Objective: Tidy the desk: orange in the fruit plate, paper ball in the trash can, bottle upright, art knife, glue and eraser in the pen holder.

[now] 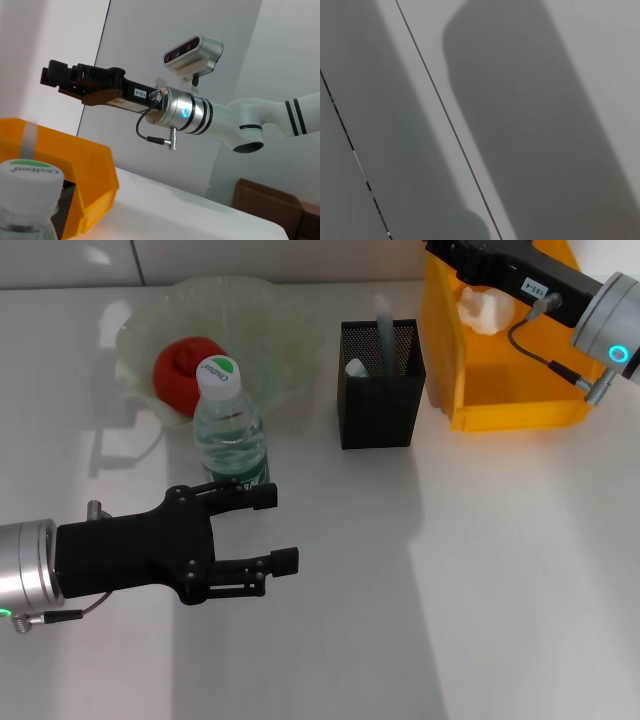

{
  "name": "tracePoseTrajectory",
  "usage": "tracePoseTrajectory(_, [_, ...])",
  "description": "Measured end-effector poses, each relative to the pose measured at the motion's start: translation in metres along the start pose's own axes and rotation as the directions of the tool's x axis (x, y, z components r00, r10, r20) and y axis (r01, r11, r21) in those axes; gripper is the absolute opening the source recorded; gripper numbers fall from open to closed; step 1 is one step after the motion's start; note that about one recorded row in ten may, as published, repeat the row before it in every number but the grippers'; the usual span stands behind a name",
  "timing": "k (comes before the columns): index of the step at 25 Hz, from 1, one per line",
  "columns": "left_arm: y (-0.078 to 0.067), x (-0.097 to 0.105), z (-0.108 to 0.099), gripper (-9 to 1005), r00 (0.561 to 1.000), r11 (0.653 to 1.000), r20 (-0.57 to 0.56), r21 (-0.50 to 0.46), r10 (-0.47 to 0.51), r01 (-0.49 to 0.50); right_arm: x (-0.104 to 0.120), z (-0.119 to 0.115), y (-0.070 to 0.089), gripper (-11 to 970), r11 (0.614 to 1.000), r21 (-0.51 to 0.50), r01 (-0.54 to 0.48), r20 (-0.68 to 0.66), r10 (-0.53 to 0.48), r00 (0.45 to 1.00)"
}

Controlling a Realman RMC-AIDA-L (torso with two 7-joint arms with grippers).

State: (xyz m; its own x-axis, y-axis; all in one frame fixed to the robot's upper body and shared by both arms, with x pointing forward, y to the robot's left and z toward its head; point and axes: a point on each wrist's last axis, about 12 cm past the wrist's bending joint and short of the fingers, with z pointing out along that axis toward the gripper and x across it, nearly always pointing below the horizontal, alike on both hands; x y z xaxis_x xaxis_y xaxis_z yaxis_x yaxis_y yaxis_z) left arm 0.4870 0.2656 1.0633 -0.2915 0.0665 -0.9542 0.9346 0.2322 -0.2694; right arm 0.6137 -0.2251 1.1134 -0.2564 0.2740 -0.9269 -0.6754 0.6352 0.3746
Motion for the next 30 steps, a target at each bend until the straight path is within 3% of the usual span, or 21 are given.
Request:
tracePoseTrajectory(9, [0.0, -0.001, -0.001, 827, 1.0, 1.0, -0.001, 0.0, 0.003, -0.003, -0.002, -0.008, 0.004, 447, 0.999, -0.051, 0.007, 0.005, -0.006, 1.0])
tracePoseTrajectory(14, [0.0, -0.003, -0.001, 827, 1.0, 1.0, 0.005, 0.007, 0.005, -0.005, -0.01, -0.047, 0.015, 617, 0.975, -0.201, 0.093, -0.049, -0.105, 0.993])
tracePoseTrajectory(16, [0.0, -0.004, -0.003, 827, 1.0, 1.0, 0.01, 0.006, 0.006, -0.006, -0.014, -0.07, 0.019, 668, 0.968, -0.23, 0.096, -0.086, -0.118, 0.989])
tracePoseTrajectory(17, [0.0, -0.004, -0.005, 827, 1.0, 1.0, 0.013, 0.006, 0.006, -0.006, -0.016, -0.092, 0.024, 693, 0.958, -0.271, 0.09, -0.123, -0.127, 0.984])
tracePoseTrajectory(18, [0.0, -0.004, -0.005, 827, 1.0, 1.0, 0.013, 0.006, 0.006, -0.006, -0.016, -0.092, 0.024, 706, 0.958, -0.271, 0.09, -0.123, -0.127, 0.984])
tracePoseTrajectory(21, [0.0, -0.006, -0.007, 827, 1.0, 1.0, 0.015, 0.01, 0.008, -0.008, -0.015, -0.129, 0.034, 747, 0.917, -0.397, 0.044, -0.167, -0.119, 0.979])
tracePoseTrajectory(22, [0.001, -0.006, -0.009, 827, 1.0, 1.0, 0.016, 0.01, 0.009, -0.009, -0.009, -0.149, 0.041, 760, 0.878, -0.479, 0.003, -0.194, -0.109, 0.975])
tracePoseTrajectory(27, [0.003, -0.012, -0.018, 827, 1.0, 1.0, 0.005, 0.017, 0.021, -0.021, 0.018, -0.171, 0.052, 827, 0.827, -0.557, -0.079, -0.255, -0.08, 0.964])
tracePoseTrajectory(30, [0.004, -0.013, -0.02, 827, 1.0, 1.0, 0.001, 0.02, 0.022, -0.022, 0.025, -0.173, 0.054, 827, 0.823, -0.562, -0.083, -0.242, -0.068, 0.968])
